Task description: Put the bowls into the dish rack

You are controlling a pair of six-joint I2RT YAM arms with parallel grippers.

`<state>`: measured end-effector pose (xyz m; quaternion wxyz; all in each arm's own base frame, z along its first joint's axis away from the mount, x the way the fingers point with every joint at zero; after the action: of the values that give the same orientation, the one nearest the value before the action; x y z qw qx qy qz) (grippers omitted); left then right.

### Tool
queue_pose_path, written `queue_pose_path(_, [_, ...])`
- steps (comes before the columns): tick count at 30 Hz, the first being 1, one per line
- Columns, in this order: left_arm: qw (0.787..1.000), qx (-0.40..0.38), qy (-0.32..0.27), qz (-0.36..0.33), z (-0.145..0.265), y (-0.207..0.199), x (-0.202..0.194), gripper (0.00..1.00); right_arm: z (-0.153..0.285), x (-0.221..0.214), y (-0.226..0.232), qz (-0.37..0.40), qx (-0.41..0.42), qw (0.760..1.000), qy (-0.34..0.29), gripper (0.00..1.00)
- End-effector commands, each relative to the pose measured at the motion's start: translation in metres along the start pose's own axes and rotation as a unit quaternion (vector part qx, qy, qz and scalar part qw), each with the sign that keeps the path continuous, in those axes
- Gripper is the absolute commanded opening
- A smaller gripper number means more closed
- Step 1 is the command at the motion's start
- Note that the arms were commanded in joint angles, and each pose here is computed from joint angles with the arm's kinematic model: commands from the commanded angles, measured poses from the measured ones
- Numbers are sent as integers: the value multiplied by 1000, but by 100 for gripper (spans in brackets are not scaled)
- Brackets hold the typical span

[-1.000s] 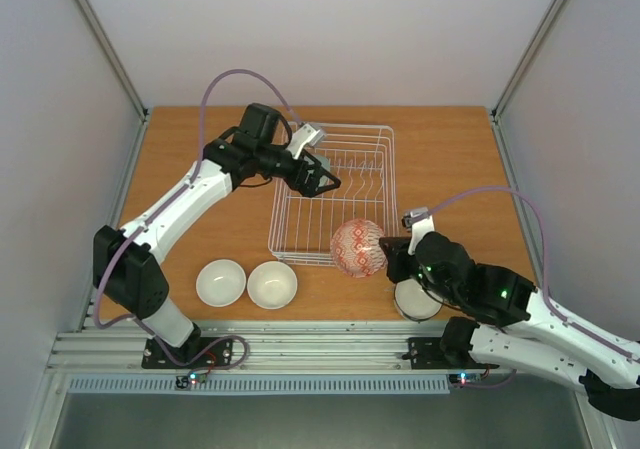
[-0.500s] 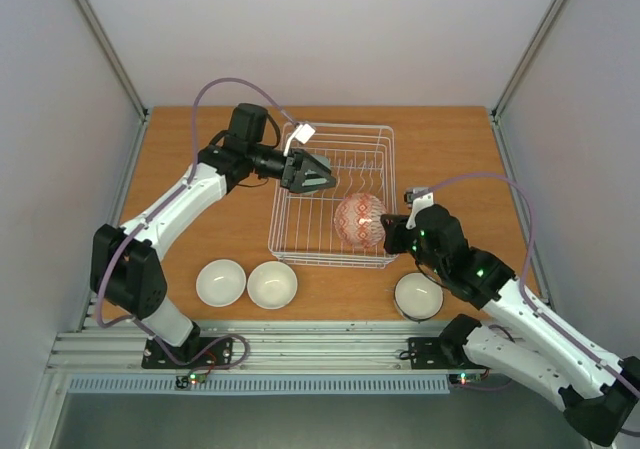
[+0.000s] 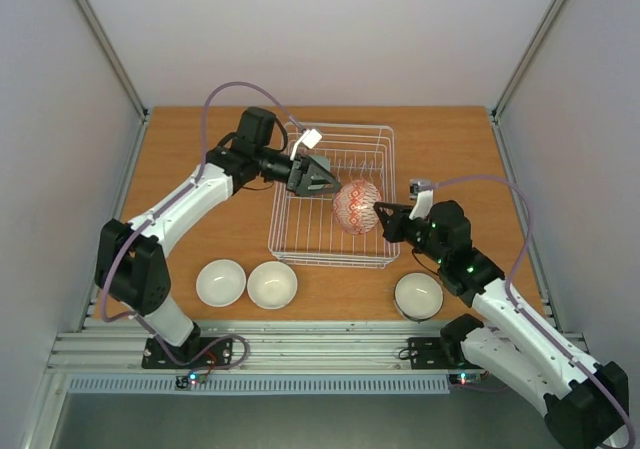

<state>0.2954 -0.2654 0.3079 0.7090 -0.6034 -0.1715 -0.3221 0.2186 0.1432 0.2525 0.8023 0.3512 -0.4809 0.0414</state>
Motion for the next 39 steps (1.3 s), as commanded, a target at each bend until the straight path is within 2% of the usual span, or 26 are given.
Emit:
queue_pose_path(1, [1000,12,14,-21,-10,-1,-1,99,5,24,19,-2,88,994,-70,1])
queue_pose_path(7, [999,22,38,-26,-24,1,-8,99,8,25,15,-1,131,986,-106,1])
queue_pose_path(12, [998,23,43,-26,-25,2,-9,99,10,25,8,5,120,985,-124,1])
queue_pose_path(19, [998,18,45,-26,-26,3,-10,92,12,23,3,9,110,984,-138,1])
queue_pose_path(27, [999,0,51,-17,-29,5,-12,63,7,21,1,5,118,983,-139,1])
queue_pose_path(30, [999,-2,52,-16,-29,6,-12,49,4,21,-1,2,120,983,-138,1])
queue_pose_path(34, [999,9,52,-14,-31,9,-11,4,1,19,-2,0,121,984,-134,1])
queue_pose_path(36, [998,14,53,-12,-31,12,-12,0,0,19,-2,0,120,984,-133,4])
queue_pose_path(39, [998,22,53,-12,-31,15,-12,0,0,19,-3,2,120,984,-131,18])
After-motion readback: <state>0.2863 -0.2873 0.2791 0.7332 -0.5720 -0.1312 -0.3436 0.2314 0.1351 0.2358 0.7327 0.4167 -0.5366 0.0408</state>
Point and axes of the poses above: each gripper's point midway between its finger pads, its own z axis back along the fingers, its own y axis along the line the jaws close on, x = y × z, the point moved 6 cm from there along z, back along the fingers, and after that the axes turned 3 degrees about z, right-handed, at the moved point
